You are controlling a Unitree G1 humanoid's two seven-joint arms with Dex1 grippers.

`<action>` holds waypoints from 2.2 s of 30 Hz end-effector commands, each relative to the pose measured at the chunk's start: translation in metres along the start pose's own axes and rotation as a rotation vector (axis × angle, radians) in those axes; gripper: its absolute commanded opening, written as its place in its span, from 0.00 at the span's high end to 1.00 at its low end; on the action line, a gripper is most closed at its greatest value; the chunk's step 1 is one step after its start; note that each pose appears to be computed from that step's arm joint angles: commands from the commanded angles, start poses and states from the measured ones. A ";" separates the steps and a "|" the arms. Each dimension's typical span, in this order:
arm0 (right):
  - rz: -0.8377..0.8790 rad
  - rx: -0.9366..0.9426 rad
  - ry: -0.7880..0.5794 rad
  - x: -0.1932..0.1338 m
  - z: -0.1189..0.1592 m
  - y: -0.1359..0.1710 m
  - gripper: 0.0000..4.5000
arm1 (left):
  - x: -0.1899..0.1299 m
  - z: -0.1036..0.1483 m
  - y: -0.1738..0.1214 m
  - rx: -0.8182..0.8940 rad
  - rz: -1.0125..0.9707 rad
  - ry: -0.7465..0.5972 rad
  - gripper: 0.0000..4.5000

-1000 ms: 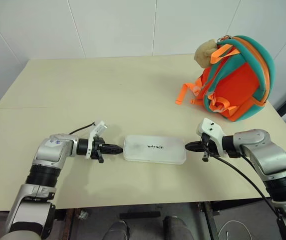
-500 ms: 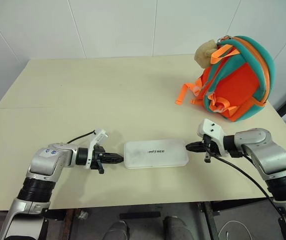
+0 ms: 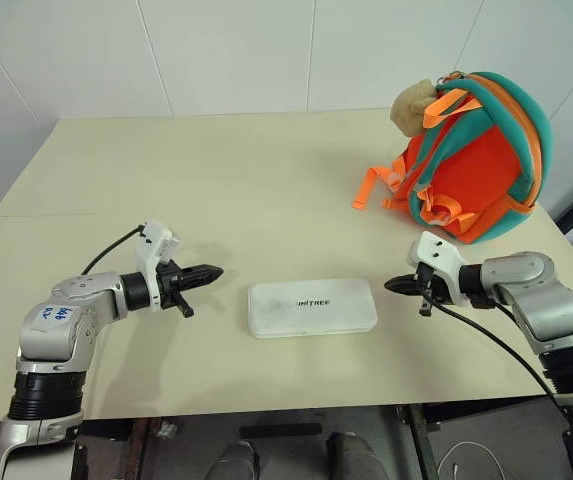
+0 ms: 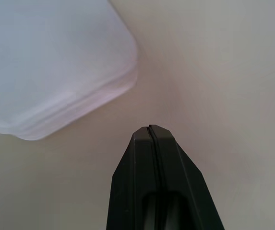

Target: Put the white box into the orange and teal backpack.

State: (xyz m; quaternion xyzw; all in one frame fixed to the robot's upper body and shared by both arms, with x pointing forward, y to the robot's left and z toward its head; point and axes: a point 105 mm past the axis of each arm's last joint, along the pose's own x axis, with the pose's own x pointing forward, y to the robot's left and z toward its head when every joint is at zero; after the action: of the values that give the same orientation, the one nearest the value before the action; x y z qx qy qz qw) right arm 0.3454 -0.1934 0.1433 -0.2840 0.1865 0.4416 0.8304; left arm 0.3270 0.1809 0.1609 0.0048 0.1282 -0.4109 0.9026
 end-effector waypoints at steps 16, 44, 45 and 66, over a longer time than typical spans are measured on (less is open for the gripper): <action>-0.113 -0.033 -0.016 -0.018 0.008 -0.023 0.00 | -0.003 0.006 -0.010 -0.406 -0.066 -0.027 0.01; -0.103 -0.022 -0.061 0.004 0.014 -0.010 0.00 | 0.036 -0.057 -0.031 -1.122 -0.205 0.122 0.01; -0.102 -0.023 -0.063 0.004 0.014 -0.010 0.00 | 0.038 -0.058 -0.035 -1.122 -0.216 0.131 0.01; -0.108 -0.038 -0.075 0.008 0.017 -0.009 0.00 | 0.060 -0.056 -0.056 -1.087 -0.261 0.250 0.01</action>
State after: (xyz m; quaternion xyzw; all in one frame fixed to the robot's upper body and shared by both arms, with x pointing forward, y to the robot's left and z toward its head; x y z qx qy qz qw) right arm 0.3585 -0.1877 0.1429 -0.2866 0.1594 0.4037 0.8541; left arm 0.3186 0.1173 0.1159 -0.4366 0.3830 -0.3977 0.7103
